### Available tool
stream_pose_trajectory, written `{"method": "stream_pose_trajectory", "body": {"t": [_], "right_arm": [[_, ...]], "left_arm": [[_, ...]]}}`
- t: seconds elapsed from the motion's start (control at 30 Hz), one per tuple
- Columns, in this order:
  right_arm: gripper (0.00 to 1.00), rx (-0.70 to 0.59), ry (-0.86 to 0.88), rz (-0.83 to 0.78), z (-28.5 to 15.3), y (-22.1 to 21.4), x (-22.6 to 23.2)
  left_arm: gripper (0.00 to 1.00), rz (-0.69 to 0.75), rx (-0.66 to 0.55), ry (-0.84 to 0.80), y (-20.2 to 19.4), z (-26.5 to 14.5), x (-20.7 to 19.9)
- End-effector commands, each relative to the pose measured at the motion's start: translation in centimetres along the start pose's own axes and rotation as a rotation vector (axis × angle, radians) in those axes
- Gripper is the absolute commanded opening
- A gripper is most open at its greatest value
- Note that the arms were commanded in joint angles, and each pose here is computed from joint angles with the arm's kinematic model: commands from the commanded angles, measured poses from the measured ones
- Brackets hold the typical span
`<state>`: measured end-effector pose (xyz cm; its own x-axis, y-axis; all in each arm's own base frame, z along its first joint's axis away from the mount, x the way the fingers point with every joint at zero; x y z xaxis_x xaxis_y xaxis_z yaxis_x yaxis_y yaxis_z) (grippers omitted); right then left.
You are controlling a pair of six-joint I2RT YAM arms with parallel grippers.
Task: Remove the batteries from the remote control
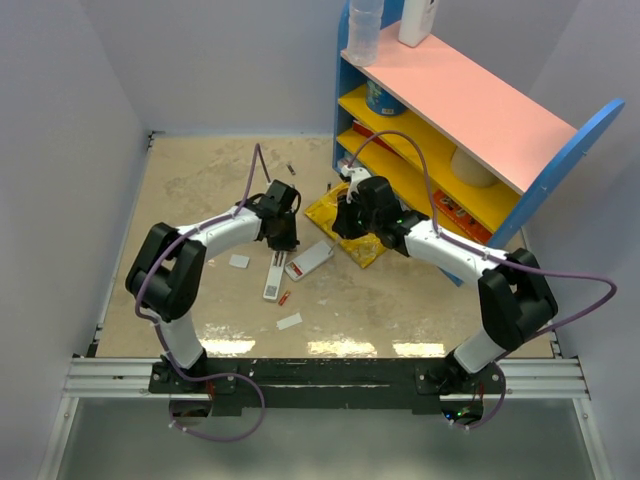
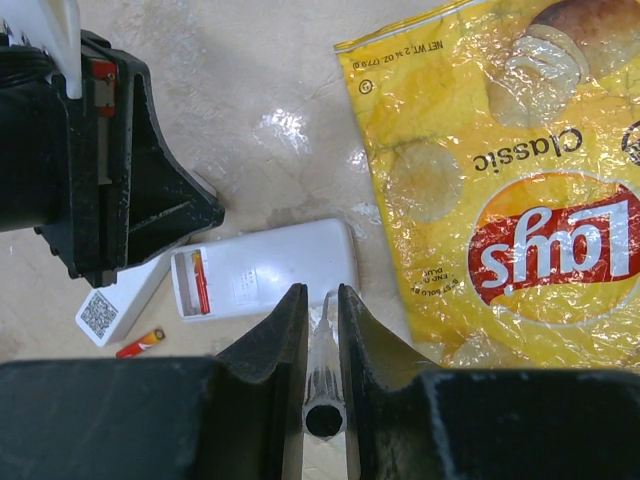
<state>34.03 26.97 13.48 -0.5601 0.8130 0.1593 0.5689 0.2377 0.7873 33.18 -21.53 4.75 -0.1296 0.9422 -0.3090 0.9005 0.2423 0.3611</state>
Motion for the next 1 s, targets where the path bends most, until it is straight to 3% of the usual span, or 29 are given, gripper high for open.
{"method": "stream_pose_trajectory", "body": {"t": [0.0, 0.3, 0.6, 0.97], "right_arm": [[0.00, -0.003, -0.041, 0.017, 0.8, 0.2, -0.6], [0.00, -0.021, -0.038, 0.012, 0.9, 1.1, -0.6], [0.00, -0.058, -0.041, -0.015, -1.3, 3.9, -0.2], [0.00, -0.020, -0.102, -0.026, -2.0, 2.0, -1.4]], "left_arm": [[0.15, 0.016, -0.004, 0.004, 0.6, 0.3, -0.1], [0.15, 0.007, 0.006, 0.007, 0.1, 0.0, 0.3], [0.15, -0.012, 0.064, -0.104, -1.8, -1.1, -1.2], [0.15, -0.018, 0.098, -0.196, -3.9, -1.3, -3.4]]}}
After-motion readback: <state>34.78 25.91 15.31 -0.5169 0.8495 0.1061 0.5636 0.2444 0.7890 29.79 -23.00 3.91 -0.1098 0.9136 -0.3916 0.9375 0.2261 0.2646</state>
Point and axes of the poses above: each gripper's point midway between its finger pads, its own z axis out along the fingers, its own x axis along the line the jaws close on, y = z × x, the point moved 1 cm from there along -z, back along the fingers, and after that the axes turned 9 degrees about -z, right-handed, at the moved point
